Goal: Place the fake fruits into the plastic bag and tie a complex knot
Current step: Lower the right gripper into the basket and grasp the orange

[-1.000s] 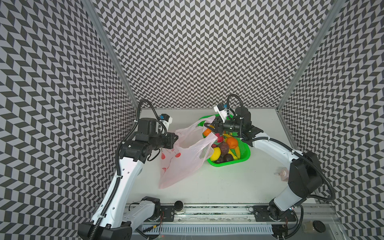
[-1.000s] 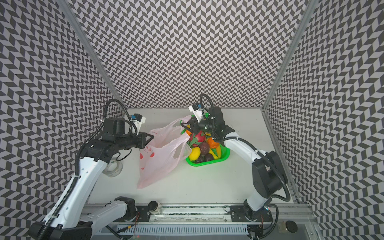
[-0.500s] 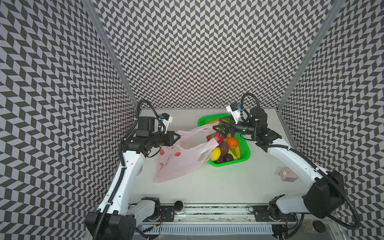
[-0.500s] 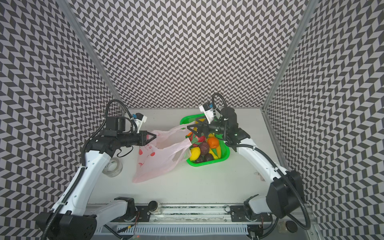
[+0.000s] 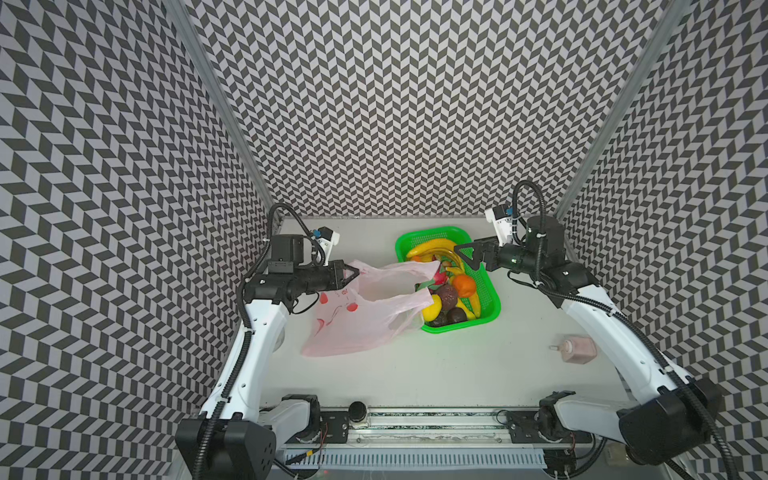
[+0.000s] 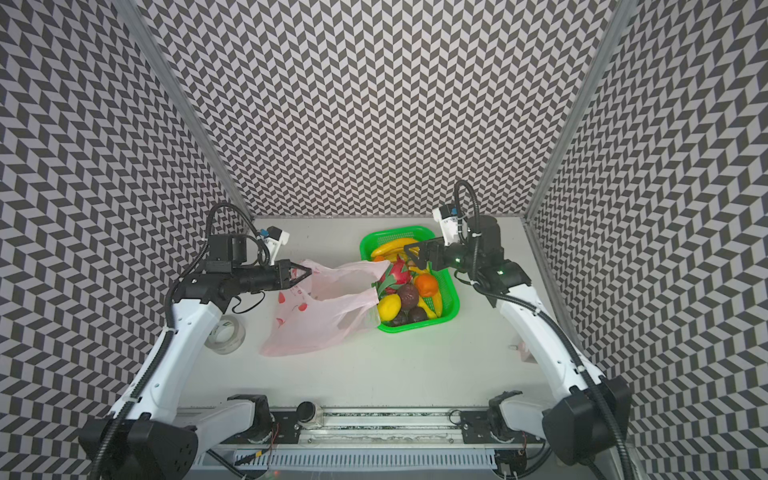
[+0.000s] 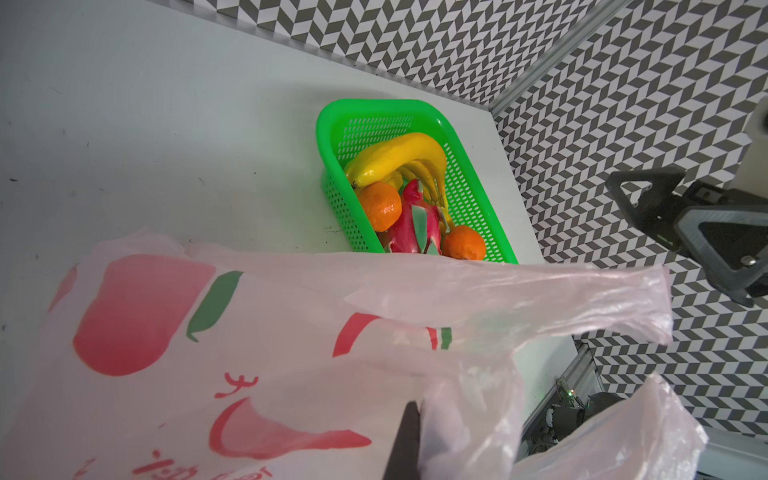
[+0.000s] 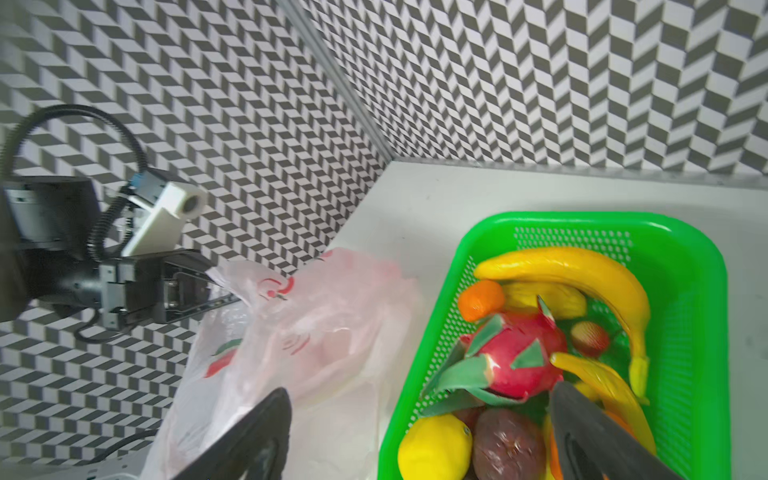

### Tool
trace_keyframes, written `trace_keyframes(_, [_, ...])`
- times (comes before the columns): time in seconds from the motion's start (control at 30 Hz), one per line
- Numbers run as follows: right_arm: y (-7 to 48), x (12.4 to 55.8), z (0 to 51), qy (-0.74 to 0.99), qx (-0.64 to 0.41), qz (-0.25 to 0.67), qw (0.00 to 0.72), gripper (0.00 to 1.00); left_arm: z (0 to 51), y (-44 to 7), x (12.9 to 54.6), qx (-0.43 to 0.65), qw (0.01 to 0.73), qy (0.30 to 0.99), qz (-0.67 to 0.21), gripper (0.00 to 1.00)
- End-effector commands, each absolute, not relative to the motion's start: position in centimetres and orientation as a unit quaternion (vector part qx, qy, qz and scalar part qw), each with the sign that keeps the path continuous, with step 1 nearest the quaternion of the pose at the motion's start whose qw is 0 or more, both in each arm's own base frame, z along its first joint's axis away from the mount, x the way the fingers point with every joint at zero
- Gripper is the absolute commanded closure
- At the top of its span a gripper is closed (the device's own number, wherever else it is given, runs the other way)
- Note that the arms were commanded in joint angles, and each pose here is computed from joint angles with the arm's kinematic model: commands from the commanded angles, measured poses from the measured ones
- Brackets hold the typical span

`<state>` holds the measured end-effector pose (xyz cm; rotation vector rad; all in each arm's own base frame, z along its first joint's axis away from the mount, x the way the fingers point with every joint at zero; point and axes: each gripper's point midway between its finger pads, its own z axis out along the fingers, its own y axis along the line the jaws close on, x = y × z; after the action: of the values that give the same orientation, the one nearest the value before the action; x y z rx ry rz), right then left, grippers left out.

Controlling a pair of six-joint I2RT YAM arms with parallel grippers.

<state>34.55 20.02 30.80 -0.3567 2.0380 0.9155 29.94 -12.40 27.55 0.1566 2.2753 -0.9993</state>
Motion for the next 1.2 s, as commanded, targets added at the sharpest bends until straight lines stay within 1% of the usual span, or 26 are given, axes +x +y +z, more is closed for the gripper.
trace_keyframes(0.0, [17.9, 34.2, 27.4, 0.854, -0.104, 0.316, 0.400, 0.05, 28.1, -12.8, 30.0, 0.054, 0.315, 0.850, -0.420, 1.00])
trace_keyframes(0.17, [15.9, 34.9, 22.4, 0.896, -0.084, 0.239, 0.364, 0.05, 28.5, -13.3, 29.6, 0.068, 0.315, 0.839, -0.438, 0.99])
trace_keyframes(0.5, [15.8, 35.7, 16.2, 0.935, -0.055, 0.212, 0.280, 0.05, 28.6, -13.5, 29.3, 0.065, 0.318, 0.833, -0.447, 1.00])
trace_keyframes(0.87, [16.6, 37.1, 12.5, 0.947, -0.035, 0.197, 0.250, 0.08, 28.6, -13.4, 29.3, 0.064, 0.321, 0.834, -0.444, 1.00])
trace_keyframes(0.97, [16.6, 37.4, 11.6, 0.951, -0.031, 0.183, 0.246, 0.08, 28.6, -13.3, 29.2, 0.063, 0.321, 0.835, -0.443, 1.00])
trace_keyframes(1.17, [17.1, 38.3, 10.8, 0.950, -0.022, 0.185, 0.250, 0.09, 28.5, -13.3, 29.2, 0.061, 0.321, 0.836, -0.441, 1.00])
